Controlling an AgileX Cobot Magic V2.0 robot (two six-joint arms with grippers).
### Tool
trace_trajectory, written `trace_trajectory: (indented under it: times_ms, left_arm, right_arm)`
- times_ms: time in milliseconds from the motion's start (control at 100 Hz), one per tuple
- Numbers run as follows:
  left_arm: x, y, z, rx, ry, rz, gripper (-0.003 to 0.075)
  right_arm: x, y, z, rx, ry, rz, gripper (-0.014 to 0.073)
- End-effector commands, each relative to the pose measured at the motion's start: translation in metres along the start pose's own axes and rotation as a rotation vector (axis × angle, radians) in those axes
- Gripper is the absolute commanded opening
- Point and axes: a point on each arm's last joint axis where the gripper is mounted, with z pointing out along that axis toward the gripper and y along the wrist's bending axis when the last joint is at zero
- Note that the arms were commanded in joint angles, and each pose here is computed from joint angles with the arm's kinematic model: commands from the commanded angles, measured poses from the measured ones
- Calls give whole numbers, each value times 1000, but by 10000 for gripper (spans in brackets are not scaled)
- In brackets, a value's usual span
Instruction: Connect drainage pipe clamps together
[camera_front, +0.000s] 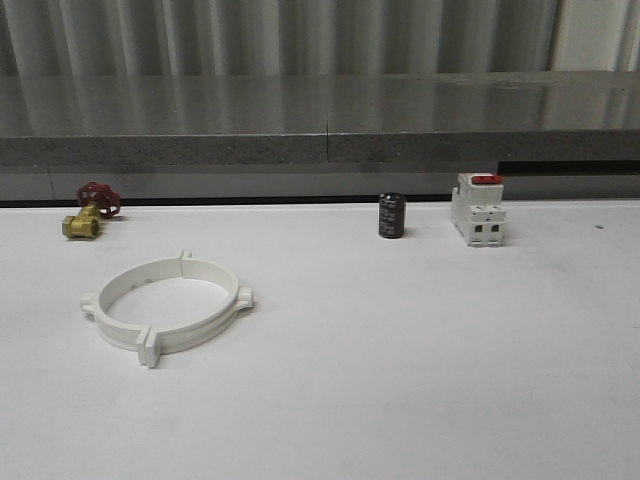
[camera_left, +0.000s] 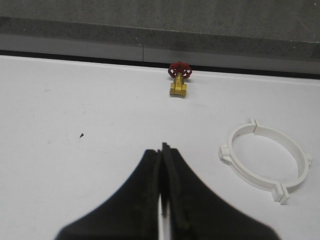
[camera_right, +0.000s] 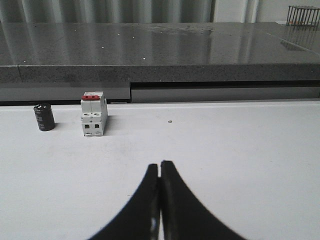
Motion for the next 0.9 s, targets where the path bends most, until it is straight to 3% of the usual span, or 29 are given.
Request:
trace_trajectory:
  times_ms: [0, 520, 800, 890]
  left_arm:
    - [-14, -1, -3, 7, -92, -10, -21]
    - [-14, -1, -3, 7, -91, -10, -21]
    - [-5, -4, -3, 61, -101, 14, -21]
    - [2, -4, -1, 72, -170, 78, -21]
  right_arm:
    - [-13, 0, -2, 2, -101, -15, -65]
    - [-13, 0, -2, 2, -101, -15, -65]
    - [-13, 0, -2, 2, -101, -15, -65]
    - [-13, 0, -2, 2, -101, -15, -65]
